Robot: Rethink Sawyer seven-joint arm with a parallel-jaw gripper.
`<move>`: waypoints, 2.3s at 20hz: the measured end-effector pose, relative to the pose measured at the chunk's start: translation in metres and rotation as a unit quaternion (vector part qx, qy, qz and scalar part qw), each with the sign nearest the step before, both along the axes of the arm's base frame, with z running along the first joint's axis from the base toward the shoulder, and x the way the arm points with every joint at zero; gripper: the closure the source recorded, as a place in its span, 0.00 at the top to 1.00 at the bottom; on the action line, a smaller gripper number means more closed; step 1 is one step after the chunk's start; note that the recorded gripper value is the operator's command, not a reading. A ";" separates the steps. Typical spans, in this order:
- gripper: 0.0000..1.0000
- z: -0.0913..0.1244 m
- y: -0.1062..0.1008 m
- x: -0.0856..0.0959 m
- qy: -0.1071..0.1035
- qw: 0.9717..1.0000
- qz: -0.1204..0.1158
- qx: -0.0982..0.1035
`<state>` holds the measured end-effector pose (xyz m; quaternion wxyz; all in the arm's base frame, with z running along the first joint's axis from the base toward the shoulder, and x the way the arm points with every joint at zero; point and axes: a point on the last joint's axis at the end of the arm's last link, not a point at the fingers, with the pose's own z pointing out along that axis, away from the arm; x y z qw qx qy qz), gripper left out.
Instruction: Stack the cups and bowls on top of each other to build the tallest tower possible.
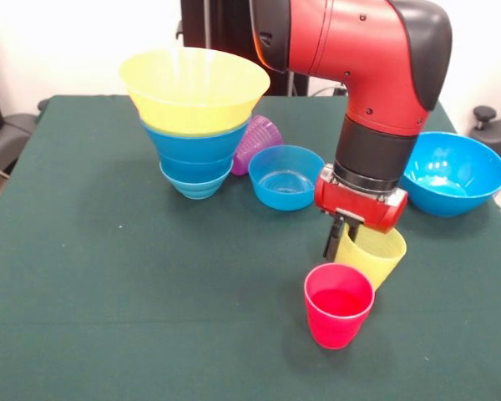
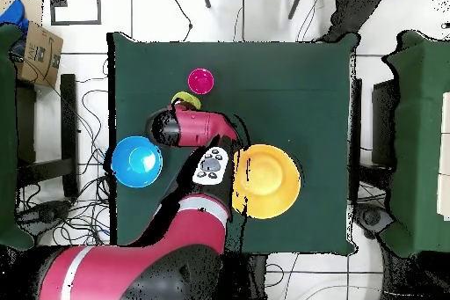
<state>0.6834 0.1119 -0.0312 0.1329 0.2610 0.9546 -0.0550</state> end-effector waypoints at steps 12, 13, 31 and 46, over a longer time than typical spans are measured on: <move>0.00 0.138 -0.077 -0.013 0.027 0.998 -0.050 0.009; 0.00 0.147 -0.083 -0.014 0.029 0.998 -0.053 0.009; 0.00 0.249 -0.152 -0.020 0.004 0.998 -0.064 0.015; 0.00 0.219 -0.158 -0.066 0.051 0.997 -0.044 0.037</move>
